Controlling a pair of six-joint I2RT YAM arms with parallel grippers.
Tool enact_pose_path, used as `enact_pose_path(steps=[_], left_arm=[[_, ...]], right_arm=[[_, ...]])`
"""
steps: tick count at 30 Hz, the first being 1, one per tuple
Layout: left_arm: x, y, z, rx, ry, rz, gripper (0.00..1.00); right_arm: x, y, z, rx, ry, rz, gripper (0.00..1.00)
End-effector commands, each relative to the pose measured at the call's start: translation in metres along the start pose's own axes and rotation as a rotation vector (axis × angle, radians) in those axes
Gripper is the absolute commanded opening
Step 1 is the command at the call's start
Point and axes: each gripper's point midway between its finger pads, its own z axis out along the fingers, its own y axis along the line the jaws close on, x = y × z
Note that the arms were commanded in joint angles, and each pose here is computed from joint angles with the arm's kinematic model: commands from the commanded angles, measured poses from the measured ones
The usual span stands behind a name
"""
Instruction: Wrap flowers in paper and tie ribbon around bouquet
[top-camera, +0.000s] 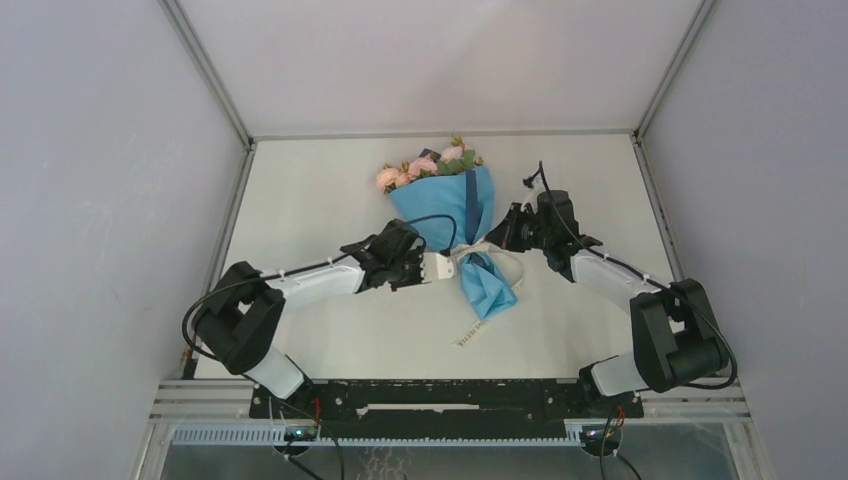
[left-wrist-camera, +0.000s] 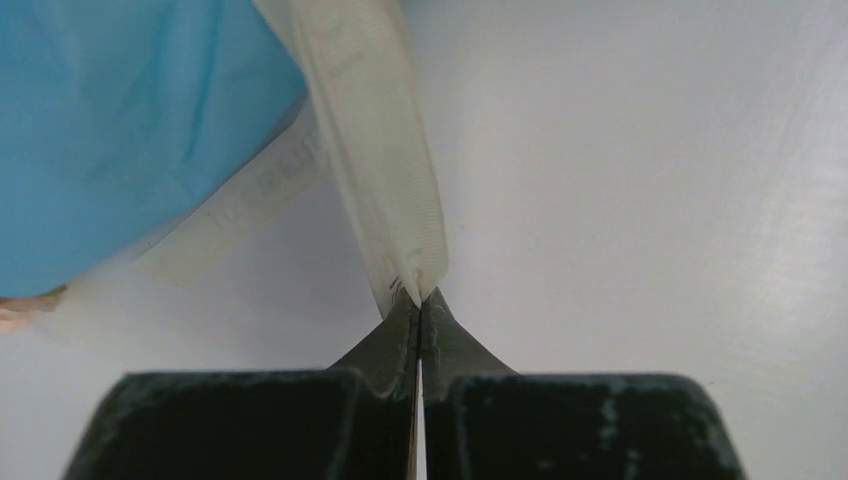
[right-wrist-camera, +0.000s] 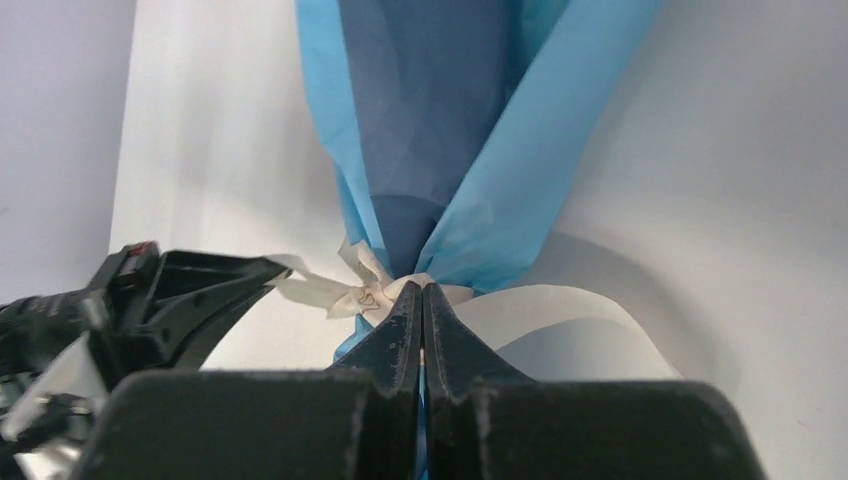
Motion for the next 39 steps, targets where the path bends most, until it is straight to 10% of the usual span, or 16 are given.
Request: enact_pose_path(steps=[1, 6, 9, 15, 25, 35, 39], left_arm=[[0.016, 0.014, -0.006, -0.045, 0.054, 0.327, 0.0], [-0.009, 0.001, -0.008, 0.021, -0.066, 0.319, 0.03], [-0.03, 0.0, -0.017, 0.054, -0.139, 0.264, 0.46], [-0.079, -0.005, -0.059, 0.201, -0.37, 0.174, 0.61], [-0.153, 0.054, -0.042, 0.078, -0.646, 0.015, 0.45], [-0.156, 0.022, -0.028, 0.25, -0.708, -0.003, 0.42], [-0.159, 0.021, -0.027, 0.27, -0.718, -0.005, 0.18]], right_arm=[[-0.006, 0.039, 0.005, -0.17, -0.029, -0.113, 0.05], [0.0, 0.072, 0.008, -0.291, -0.046, -0.31, 0.07], [0.005, 0.076, 0.012, -0.353, -0.028, -0.348, 0.06], [0.024, 0.088, 0.008, -0.529, 0.049, -0.412, 0.02], [0.029, 0.093, -0.007, -0.667, 0.071, -0.508, 0.03], [0.034, 0.087, -0.004, -0.663, 0.088, -0.513, 0.03], [0.033, 0.087, -0.004, -0.666, 0.087, -0.511, 0.03]])
